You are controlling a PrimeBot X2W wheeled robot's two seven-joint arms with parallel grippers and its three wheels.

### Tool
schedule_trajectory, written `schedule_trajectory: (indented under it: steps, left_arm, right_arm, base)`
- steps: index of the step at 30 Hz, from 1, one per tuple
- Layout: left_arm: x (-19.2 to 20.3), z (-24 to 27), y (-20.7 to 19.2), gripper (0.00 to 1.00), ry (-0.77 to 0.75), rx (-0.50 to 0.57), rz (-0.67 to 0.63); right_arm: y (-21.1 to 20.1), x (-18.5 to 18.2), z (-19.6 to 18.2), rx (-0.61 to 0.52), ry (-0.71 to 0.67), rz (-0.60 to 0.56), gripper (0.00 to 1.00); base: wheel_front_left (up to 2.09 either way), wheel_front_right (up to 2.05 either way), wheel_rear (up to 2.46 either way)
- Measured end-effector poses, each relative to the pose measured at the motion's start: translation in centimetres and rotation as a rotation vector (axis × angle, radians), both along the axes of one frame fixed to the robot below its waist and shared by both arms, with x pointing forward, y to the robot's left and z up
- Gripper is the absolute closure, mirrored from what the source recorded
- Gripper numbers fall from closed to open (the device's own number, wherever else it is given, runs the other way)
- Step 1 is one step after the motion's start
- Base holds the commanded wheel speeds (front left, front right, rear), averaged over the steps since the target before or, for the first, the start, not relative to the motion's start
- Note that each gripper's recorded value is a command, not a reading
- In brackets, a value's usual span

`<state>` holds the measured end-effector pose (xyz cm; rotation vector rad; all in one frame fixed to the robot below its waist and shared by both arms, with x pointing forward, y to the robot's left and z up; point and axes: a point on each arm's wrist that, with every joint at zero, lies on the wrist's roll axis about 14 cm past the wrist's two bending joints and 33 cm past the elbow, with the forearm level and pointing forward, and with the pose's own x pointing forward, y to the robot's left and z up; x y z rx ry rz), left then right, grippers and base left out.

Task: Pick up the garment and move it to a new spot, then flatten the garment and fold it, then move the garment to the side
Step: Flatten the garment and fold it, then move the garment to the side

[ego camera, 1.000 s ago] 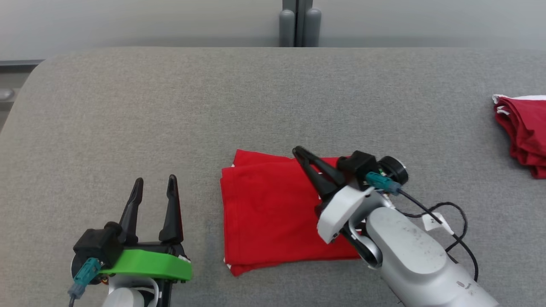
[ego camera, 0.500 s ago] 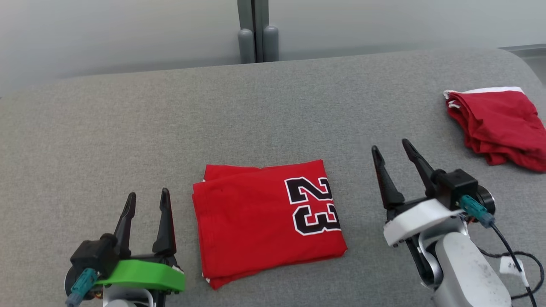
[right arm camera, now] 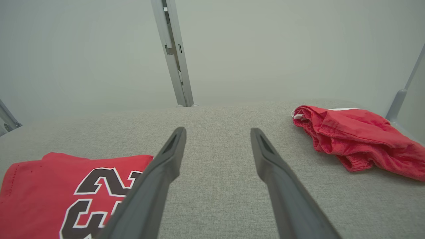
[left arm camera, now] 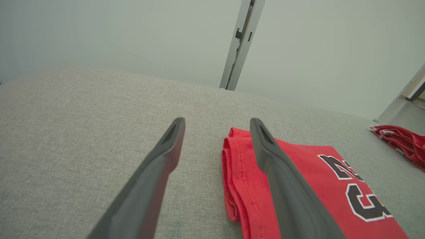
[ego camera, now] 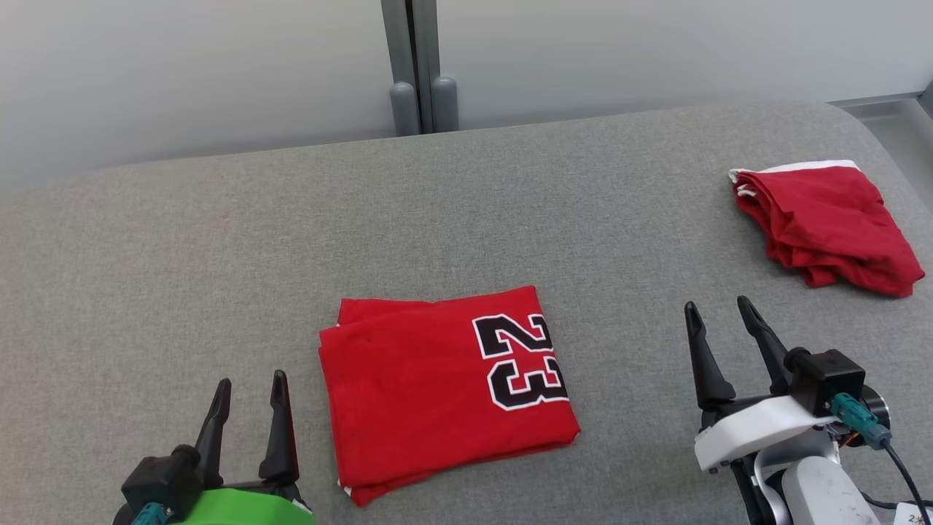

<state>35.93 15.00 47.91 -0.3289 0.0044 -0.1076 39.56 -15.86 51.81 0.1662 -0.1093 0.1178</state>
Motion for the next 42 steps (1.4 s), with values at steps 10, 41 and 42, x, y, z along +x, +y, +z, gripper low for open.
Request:
schedule_trajectory:
  steps: [10,41,42]
  left_arm:
    - [-0.2,-0.2,0.0,0.00,0.007,0.000,0.000]
    - [-2.0,-0.5,3.6,0.00,0.022,-0.008,0.128]
    - [-2.1,-0.5,3.8,0.00,0.022,-0.013,0.137]
  right_arm:
    - [0.5,0.2,-0.5,-0.010,0.015,0.014,0.00]
    - [11.7,3.2,-7.6,-0.221,0.478,0.385,0.00]
    - [12.1,3.1,-8.1,-0.223,0.502,0.399,0.00]
  base:
    - [0.00,0.00,0.00]
    - [0.00,0.00,0.00]
    - [0.00,0.00,0.00]
